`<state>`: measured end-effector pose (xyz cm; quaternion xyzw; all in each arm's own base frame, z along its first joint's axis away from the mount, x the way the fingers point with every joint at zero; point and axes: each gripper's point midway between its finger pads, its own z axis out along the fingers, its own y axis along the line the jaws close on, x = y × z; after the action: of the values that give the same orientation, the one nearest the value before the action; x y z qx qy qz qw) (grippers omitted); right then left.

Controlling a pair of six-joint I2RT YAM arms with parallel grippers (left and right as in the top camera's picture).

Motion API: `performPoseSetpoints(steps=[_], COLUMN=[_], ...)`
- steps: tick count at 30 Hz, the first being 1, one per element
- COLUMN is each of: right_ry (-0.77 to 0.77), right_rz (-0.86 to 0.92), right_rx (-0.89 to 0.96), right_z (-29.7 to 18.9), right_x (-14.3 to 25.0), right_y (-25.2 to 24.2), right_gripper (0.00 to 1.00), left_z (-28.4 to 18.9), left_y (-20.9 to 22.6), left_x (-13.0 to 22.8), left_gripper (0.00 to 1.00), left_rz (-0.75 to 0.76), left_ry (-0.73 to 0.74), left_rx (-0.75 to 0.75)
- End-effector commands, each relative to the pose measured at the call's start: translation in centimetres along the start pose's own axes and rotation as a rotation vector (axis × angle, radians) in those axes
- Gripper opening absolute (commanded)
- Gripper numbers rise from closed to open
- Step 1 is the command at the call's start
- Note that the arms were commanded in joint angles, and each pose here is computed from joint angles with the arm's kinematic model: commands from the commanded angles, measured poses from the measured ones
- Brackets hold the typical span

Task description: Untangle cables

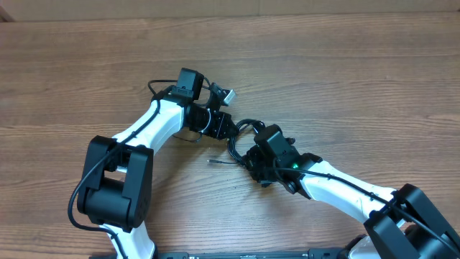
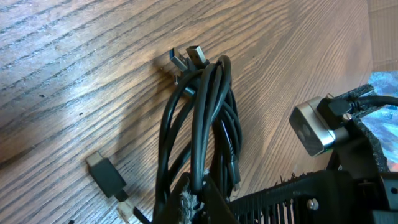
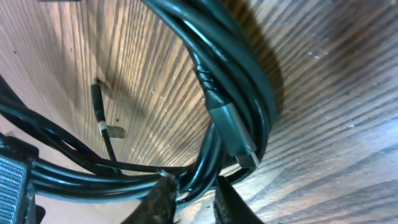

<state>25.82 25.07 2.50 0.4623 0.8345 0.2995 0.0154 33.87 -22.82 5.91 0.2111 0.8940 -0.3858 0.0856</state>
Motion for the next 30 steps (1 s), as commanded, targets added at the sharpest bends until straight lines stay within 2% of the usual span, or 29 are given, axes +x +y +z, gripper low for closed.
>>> performPoseSetpoints(steps=[1, 4, 8, 11, 14, 20, 22, 27, 30], right_ry=[-0.013, -0.013, -0.012, -0.013, -0.013, 0.000, 0.028, 0.151, 0.209], right_rz=[0.001, 0.014, 0.015, 0.015, 0.015, 0.006, 0.002, -0.202, -0.255], right_rx=[-0.022, -0.022, -0.022, -0.022, -0.021, -0.045, -0.061, -0.205, -0.255], right_z=[0.0, 0.0, 0.0, 0.0, 0.0, -0.1, -0.2, -1.1, -1.8], right_x=[0.0, 0.0, 0.0, 0.0, 0.0, -0.1, 0.2, 1.6, 1.9], right_y=[0.9, 0.9, 0.9, 0.9, 0.9, 1.5, 2.0, 5.4, 6.4], right_gripper=[0.18, 0.23, 0.23, 0.17, 0.04, 0.04, 0.04, 0.04, 0.04], left_z=[0.5, 0.4, 0.4, 0.4, 0.4, 0.3, 0.3, 0.3, 0.3], left_y=[-0.7, -1.1, -1.5, -1.5, -1.1, 2.2, 2.4, 2.4, 2.7], left_x=[0.4, 0.4, 0.4, 0.5, 0.5, 0.7, 0.7, 0.7, 0.7], left_gripper=[0.04, 0.04, 0.04, 0.04, 0.04, 0.04, 0.04, 0.04, 0.04], left_rz=[0.014, 0.014, 0.011, 0.008, 0.009, 0.010, 0.010, 0.010, 0.011], left_ry=[0.013, 0.012, 0.013, 0.015, 0.016, 0.030, 0.031, 0.030, 0.031], left_rx=[0.045, 0.068, 0.094, 0.094, 0.070, -0.122, -0.133, -0.134, -0.156])
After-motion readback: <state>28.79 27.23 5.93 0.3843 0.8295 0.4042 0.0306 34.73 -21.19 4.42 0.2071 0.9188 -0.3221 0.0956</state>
